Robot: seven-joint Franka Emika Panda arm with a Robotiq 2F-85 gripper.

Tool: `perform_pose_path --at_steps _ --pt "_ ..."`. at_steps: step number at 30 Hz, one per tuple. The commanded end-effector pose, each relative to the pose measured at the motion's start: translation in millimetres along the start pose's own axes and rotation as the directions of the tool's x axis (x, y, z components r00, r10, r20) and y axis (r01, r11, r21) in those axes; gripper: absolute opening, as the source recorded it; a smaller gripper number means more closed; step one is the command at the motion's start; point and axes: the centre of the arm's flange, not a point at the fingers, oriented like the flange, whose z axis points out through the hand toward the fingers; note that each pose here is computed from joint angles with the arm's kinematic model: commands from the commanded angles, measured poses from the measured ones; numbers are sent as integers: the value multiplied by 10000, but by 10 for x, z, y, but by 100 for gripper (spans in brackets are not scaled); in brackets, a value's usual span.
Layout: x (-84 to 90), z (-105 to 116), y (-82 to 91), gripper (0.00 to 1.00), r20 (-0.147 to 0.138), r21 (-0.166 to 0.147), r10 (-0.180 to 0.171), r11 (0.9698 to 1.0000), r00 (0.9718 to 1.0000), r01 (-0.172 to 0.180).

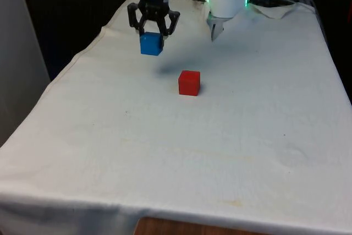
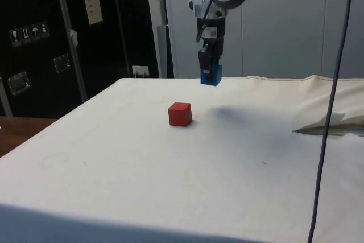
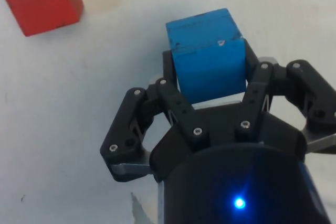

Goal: Stack the two cubes.

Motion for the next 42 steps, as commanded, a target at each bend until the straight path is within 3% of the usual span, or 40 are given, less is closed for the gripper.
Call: perform_pose_path --at_steps 1,22,40,42 --pt "44 -35 -30 4 1 14 20 10000 10000 -20" --pt "353 -419 -105 4 -284 81 -21 10000 9996 24" --pt "543 -480 -398 4 -513 353 48 9994 9987 -29" --pt "579 -476 -445 4 -393 503 63 9987 9992 -44"
